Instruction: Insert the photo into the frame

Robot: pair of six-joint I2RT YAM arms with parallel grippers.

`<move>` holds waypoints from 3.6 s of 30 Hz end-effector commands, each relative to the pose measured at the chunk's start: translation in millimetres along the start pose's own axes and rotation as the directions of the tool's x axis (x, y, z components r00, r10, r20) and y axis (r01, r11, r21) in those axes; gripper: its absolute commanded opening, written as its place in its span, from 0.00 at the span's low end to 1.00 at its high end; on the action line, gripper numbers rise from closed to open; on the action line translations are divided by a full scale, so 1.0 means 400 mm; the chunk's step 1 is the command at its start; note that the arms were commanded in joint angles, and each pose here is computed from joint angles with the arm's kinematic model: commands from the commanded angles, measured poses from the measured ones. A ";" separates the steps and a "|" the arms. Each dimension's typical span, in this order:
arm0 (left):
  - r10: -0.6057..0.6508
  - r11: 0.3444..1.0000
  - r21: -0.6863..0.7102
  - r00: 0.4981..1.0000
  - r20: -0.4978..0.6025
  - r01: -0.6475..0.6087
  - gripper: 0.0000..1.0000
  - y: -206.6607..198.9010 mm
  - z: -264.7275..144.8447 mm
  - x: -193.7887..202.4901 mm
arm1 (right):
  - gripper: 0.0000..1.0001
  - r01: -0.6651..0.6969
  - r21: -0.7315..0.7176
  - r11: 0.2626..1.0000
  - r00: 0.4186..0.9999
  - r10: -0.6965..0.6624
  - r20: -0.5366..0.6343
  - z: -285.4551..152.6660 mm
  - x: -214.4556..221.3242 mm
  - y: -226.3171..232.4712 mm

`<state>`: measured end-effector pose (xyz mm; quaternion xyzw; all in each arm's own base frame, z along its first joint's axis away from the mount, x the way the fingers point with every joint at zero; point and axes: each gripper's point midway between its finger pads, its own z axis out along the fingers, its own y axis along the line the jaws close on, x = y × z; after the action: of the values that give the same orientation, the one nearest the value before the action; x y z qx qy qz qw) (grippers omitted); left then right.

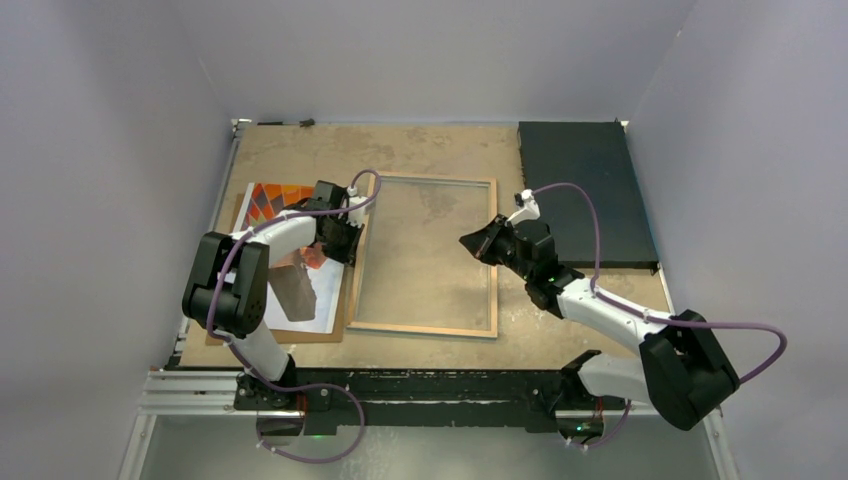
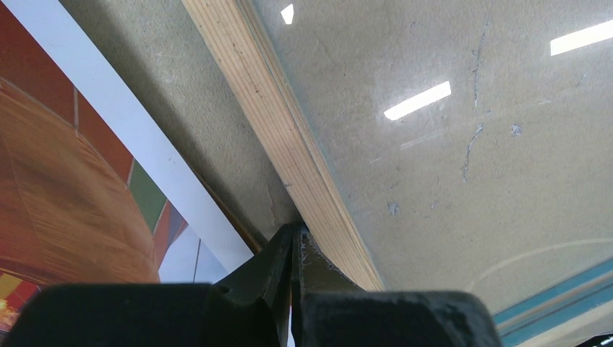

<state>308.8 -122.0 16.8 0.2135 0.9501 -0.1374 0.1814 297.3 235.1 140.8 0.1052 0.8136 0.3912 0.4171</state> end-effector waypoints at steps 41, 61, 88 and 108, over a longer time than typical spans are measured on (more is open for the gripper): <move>0.005 1.000 0.020 0.999 0.038 -0.005 0.00 -0.025 -0.022 -0.028 | 0.90 0.213 0.298 0.931 0.971 -0.168 -0.168 0.070 0.052 -0.105; 0.006 1.000 0.017 0.999 0.039 -0.007 0.00 -0.022 -0.017 -0.024 | 0.99 0.322 0.427 0.845 0.942 -0.240 -0.236 0.079 0.060 -0.158; 0.008 1.000 0.020 0.999 0.033 -0.009 0.00 -0.022 -0.012 -0.022 | 0.99 0.398 0.477 0.783 0.912 -0.280 -0.300 0.074 0.067 -0.193; 0.009 1.000 0.023 1.000 0.027 -0.009 0.00 -0.024 -0.013 -0.015 | 0.99 0.419 0.516 0.747 0.904 -0.289 -0.316 0.038 0.056 -0.212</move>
<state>307.4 -123.1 16.8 0.2156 0.9501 -0.1364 0.1793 303.7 202.0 46.6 0.0212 0.9447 0.0610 0.3216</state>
